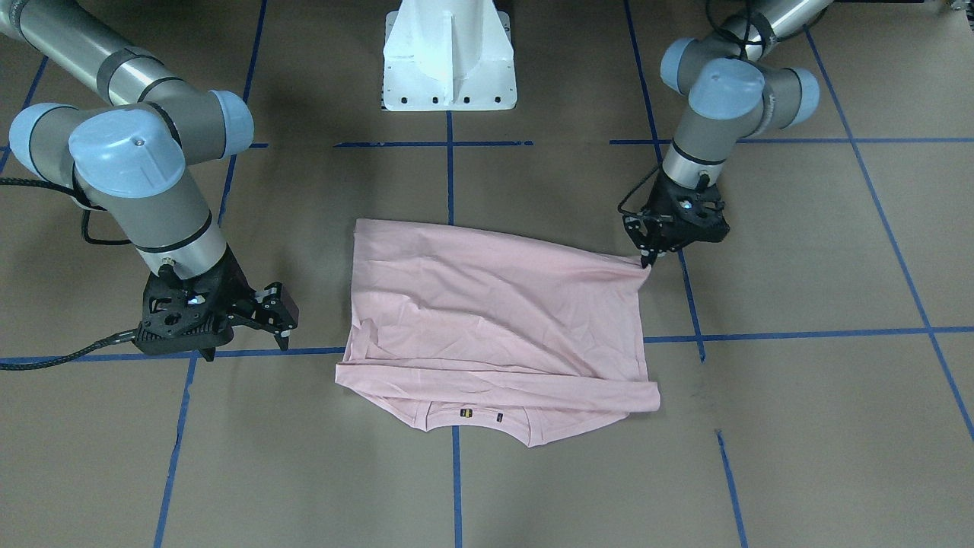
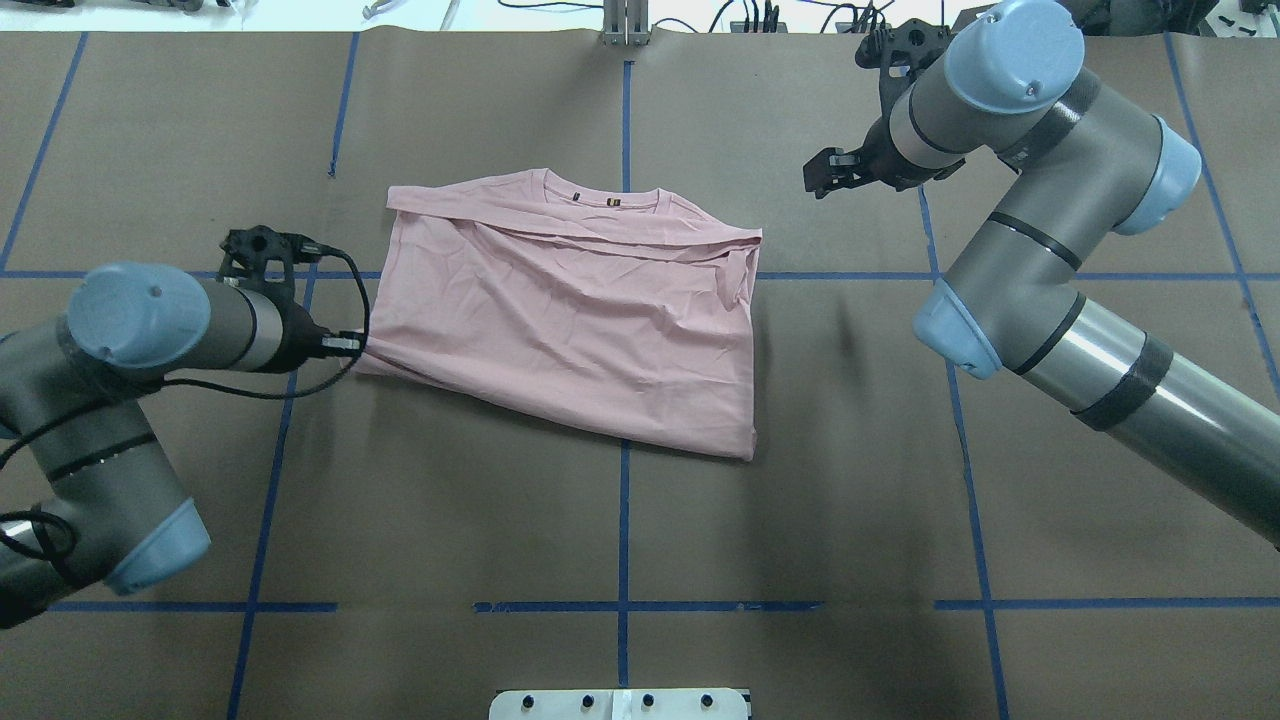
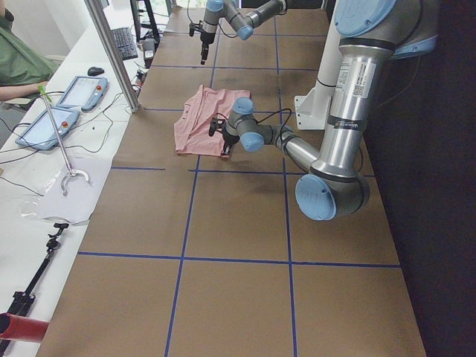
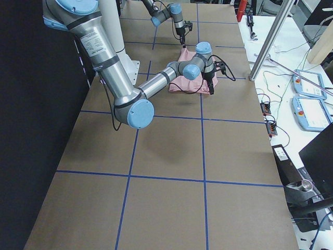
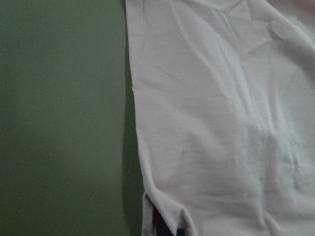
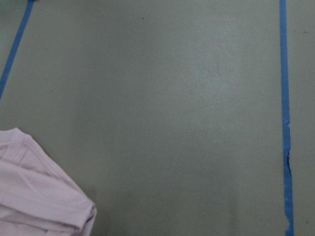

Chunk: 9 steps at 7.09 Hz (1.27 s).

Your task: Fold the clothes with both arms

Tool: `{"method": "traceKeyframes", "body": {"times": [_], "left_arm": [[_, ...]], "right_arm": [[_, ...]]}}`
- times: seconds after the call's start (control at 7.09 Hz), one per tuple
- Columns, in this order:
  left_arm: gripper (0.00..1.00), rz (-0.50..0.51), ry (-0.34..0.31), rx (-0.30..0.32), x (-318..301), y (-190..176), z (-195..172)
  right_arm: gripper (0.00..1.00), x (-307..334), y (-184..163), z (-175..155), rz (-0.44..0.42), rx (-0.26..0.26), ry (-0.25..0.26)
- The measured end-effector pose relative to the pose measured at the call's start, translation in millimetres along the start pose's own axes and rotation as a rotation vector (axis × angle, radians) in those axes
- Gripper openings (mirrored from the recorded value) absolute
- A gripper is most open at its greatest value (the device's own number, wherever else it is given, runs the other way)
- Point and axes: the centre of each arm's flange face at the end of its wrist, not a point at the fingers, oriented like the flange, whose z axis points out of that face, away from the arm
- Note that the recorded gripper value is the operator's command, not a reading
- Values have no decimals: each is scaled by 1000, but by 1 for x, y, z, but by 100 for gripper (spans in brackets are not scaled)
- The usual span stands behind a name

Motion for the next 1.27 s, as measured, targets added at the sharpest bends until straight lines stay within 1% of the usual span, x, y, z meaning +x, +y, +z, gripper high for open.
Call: {"method": "traceKeyframes", "body": {"times": [0.14,0.28,0.56,0.7,0.85,0.99,1.13,1.27], "left_arm": [[0,25,-56,32,-33,-39,9],[0,30,-104,60,-51,-88,23],[0,22,-180,118,-70,-189,55],[99,41,-216,149,-85,-222,66],[100,69,-234,170,-99,-237,69],[100,114,-225,186,-107,-238,64],[100,159,-175,193,-107,-233,53],[100,182,-114,180,-106,-225,42]], "right_arm": [[100,0,0,0,1,0,0],[100,0,0,0,1,0,1],[100,1,-1,0,2,0,2],[100,1,-1,1,3,-1,3],[99,0,-1,1,10,-1,3],[84,-5,-2,2,36,-2,-1],[74,-23,-7,7,99,2,-7],[74,-60,-18,14,193,22,-18]]}}
